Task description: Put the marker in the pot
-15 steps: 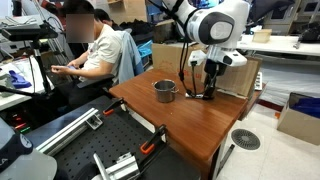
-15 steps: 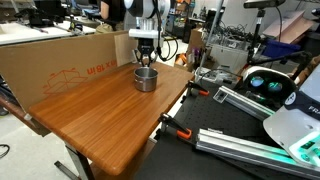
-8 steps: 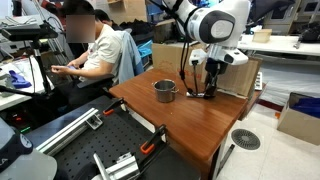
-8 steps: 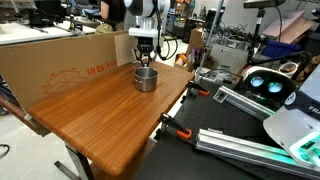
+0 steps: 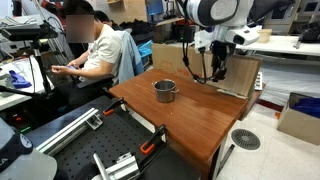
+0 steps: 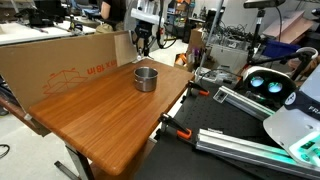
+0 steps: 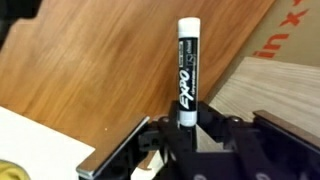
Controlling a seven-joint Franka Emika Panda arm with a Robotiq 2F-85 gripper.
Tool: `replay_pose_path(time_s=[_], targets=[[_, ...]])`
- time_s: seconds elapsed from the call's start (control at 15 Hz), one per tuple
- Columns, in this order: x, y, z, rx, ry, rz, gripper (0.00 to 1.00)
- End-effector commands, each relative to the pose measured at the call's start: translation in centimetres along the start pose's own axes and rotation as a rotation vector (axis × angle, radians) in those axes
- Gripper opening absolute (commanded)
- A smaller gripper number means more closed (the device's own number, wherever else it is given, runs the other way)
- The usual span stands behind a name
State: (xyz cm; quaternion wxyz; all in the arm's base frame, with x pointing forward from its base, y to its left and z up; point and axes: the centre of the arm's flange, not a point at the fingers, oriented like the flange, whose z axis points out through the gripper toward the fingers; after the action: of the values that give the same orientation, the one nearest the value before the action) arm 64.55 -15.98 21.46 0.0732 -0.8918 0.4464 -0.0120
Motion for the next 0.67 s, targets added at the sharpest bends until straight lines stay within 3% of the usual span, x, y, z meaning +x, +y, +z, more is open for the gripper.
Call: replay_pose_path(time_s=[0.0,0.2,0.6], targets=[[-3.3,2.7,-2.3,0.125,0.099,-0.084,0.06],[-6.2,4.0,-3.2,0.18,0.219,-0.158,0.06],[-12.5,5.7,-4.8,0.266,0.318,-0.27,0.06]])
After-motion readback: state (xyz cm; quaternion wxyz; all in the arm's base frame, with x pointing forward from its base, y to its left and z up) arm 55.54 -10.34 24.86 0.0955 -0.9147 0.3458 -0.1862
